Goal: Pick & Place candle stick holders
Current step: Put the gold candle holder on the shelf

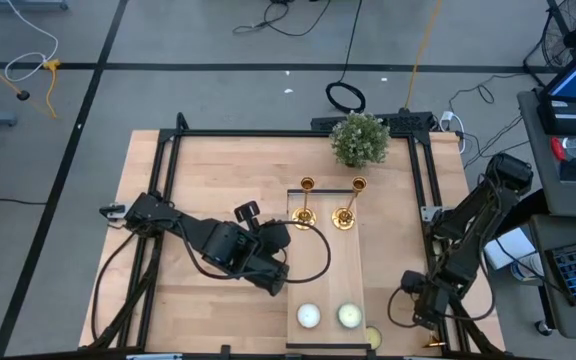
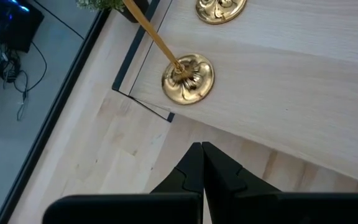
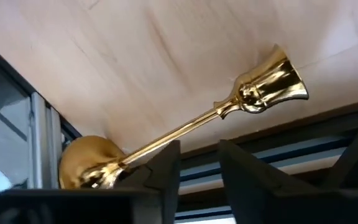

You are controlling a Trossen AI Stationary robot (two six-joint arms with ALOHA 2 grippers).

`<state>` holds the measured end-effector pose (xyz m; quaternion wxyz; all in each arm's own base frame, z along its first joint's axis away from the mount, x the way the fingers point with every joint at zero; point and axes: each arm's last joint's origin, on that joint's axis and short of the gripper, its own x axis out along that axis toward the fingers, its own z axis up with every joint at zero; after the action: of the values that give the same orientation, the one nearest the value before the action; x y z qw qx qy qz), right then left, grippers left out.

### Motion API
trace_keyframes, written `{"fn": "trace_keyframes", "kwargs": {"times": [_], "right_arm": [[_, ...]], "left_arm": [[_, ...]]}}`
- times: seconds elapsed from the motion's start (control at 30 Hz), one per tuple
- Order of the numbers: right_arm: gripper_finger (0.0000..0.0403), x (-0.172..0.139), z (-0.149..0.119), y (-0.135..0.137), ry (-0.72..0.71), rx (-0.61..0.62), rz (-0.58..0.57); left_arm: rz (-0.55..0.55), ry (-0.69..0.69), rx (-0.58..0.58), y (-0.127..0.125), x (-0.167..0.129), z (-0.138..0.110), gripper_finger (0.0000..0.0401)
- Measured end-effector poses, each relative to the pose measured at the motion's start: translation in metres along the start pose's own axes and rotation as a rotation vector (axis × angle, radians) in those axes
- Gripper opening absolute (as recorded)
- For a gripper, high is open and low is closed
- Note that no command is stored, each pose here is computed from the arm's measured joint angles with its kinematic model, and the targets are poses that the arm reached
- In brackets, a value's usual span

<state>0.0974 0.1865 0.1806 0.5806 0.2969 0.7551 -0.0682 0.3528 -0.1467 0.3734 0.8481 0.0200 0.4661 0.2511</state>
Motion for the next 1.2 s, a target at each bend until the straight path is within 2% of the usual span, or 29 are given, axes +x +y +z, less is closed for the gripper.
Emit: {"fn": "trace_keyframes", "kwargs": {"times": [0.2, 0.4, 1.0, 1.2], "right_arm": [[0.0158, -0.001, 0.002, 0.004, 0.021, 0.034, 0.039], [0.0179, 0.002, 0.004, 0.004, 0.018, 0.011, 0.027], [0.0180, 0.021, 0.010, 0.014, 0.023, -0.025, 0.011], [0.0167, 0.024, 0.010, 0.015, 0.034, -0.009, -0.001]], "left_arm": [[0.003, -0.001, 0.019, 0.001, 0.000, 0.000, 0.0001], [0.007, -0.001, 0.021, 0.002, 0.001, 0.001, 0.0001], [0.004, 0.001, 0.037, 0.002, 0.001, 0.001, 0.0001], [0.004, 0.002, 0.038, 0.001, 0.002, 0.001, 0.0001]]}}
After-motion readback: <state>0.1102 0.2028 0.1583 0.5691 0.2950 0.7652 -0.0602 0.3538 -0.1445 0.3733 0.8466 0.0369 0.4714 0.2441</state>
